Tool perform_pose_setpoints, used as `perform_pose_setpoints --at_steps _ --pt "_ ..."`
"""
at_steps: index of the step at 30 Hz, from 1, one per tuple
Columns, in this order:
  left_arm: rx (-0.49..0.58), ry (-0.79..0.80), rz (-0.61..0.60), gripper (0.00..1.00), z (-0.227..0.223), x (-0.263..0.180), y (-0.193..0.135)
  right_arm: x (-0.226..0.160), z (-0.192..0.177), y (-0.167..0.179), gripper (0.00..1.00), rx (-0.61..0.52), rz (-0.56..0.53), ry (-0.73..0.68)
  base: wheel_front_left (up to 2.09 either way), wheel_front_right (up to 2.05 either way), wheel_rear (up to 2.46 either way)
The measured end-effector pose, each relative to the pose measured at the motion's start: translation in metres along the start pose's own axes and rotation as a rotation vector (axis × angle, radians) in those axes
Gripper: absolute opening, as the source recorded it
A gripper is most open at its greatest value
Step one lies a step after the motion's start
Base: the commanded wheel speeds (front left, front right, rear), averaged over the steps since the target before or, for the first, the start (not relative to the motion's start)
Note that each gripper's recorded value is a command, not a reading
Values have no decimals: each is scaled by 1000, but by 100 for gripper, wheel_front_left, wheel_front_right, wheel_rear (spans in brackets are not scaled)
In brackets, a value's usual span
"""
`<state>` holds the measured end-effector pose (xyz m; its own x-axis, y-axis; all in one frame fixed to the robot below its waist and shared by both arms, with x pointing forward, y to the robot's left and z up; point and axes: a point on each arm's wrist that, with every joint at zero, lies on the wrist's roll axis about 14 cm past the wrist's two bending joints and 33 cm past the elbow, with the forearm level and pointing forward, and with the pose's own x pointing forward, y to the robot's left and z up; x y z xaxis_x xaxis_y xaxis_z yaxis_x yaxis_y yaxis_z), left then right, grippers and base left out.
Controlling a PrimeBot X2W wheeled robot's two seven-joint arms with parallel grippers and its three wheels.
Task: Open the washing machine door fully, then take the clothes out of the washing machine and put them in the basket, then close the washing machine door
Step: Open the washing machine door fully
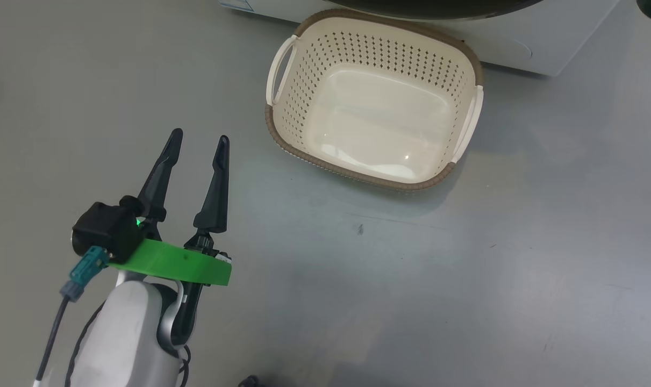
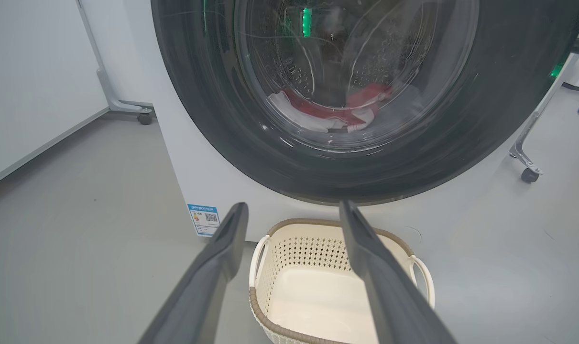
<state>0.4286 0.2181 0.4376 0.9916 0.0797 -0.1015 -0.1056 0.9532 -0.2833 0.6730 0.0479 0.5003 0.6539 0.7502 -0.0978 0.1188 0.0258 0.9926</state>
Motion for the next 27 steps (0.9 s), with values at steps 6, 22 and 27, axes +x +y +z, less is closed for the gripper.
perform_pose_setpoints --at_steps 6,22,27 --pt "-2 -8 -3 100 3 -1 -1 -3 -4 3 0 4 -3 18 0 0 0" --pt "13 -39 -30 100 15 -2 -10 -18 -24 7 0 25 -18 61 0 0 0" --pt "13 -47 -42 100 18 -2 -14 -23 -28 7 0 24 -27 69 0 0 0"
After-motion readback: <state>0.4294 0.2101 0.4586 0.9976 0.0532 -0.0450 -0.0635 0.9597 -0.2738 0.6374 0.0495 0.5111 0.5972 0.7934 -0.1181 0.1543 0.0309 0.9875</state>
